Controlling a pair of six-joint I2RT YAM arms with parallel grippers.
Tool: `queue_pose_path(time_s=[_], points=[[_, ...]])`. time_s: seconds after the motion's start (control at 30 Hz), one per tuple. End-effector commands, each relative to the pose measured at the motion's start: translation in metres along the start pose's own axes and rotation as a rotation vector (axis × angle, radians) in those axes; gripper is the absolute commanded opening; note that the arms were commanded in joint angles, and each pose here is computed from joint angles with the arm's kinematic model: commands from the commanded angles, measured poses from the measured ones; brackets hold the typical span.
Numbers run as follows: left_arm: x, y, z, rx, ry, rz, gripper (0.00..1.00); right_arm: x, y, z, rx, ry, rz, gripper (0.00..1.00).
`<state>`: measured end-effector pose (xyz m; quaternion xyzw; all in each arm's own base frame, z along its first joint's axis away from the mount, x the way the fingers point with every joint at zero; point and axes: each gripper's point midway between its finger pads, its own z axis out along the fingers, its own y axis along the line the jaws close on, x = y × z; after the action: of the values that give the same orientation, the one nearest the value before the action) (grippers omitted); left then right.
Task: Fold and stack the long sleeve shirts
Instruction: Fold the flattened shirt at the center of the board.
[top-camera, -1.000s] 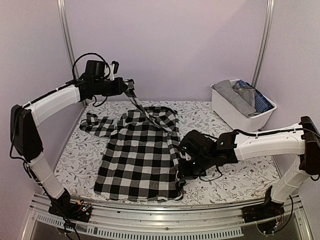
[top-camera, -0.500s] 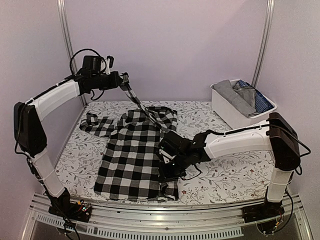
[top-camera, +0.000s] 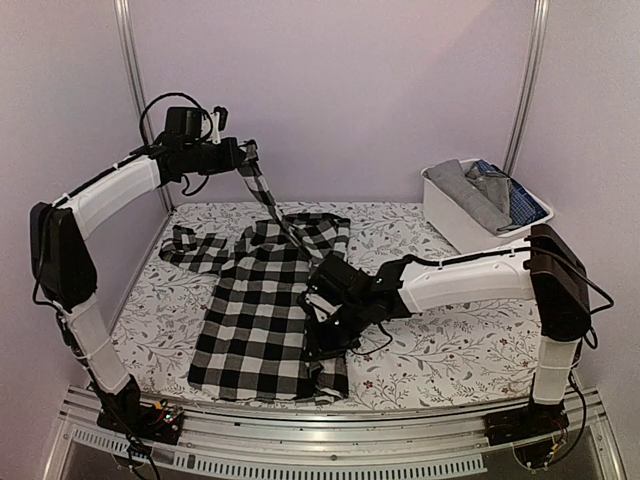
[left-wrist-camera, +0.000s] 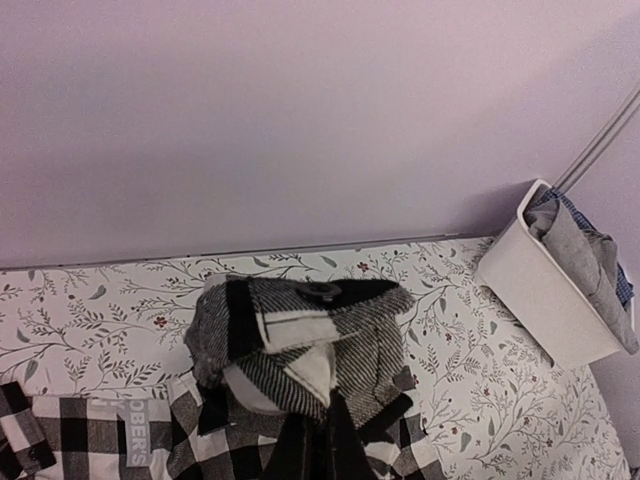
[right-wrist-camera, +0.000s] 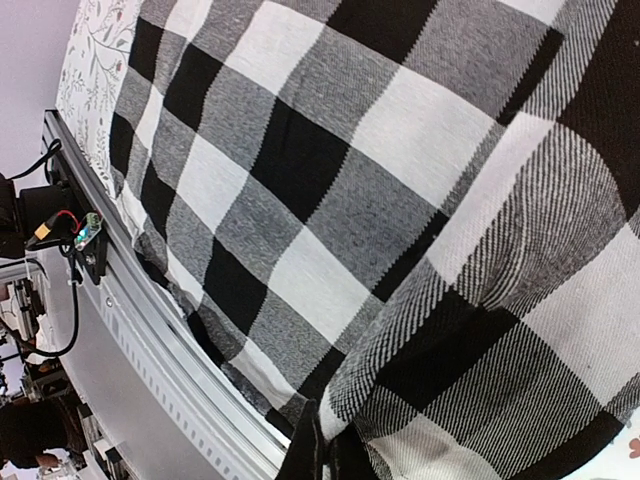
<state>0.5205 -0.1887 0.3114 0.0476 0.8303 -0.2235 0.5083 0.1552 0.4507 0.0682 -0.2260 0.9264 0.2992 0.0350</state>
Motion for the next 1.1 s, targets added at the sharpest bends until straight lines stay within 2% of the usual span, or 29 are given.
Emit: queue_pose_path(time_s=[0.0, 0.4, 0.47, 0.6, 0.7, 0.83, 0.93, 1.07], points=[[-0.001, 0.007, 0.008, -0.001, 0.007, 0.007, 0.00, -0.007, 0.016, 0.008, -0.039, 0.009, -0.044, 0.01], [0.016, 0.013, 0.016, -0.009, 0.046, -0.007, 0.00, -0.006, 0.015, 0.027, -0.060, 0.042, -0.044, 0.02], [0.020, 0.013, 0.017, -0.009, 0.053, -0.008, 0.00, -0.002, 0.013, 0.032, -0.066, 0.058, -0.041, 0.08], [0.027, 0.015, 0.017, -0.009, 0.067, -0.013, 0.00, -0.004, 0.016, 0.025, -0.078, 0.030, -0.056, 0.29], [0.029, 0.016, 0.016, -0.011, 0.069, -0.014, 0.00, -0.014, 0.027, 0.004, -0.099, -0.031, -0.092, 0.44], [0.030, 0.016, 0.014, -0.015, 0.069, -0.013, 0.00, -0.032, 0.033, -0.029, -0.158, -0.106, -0.112, 0.59], [0.030, 0.018, 0.012, -0.023, 0.068, -0.011, 0.00, -0.047, 0.024, -0.054, -0.210, -0.171, -0.097, 0.63], [0.034, 0.019, 0.013, -0.027, 0.076, -0.009, 0.00, -0.062, 0.006, -0.067, -0.280, -0.215, -0.066, 0.59]])
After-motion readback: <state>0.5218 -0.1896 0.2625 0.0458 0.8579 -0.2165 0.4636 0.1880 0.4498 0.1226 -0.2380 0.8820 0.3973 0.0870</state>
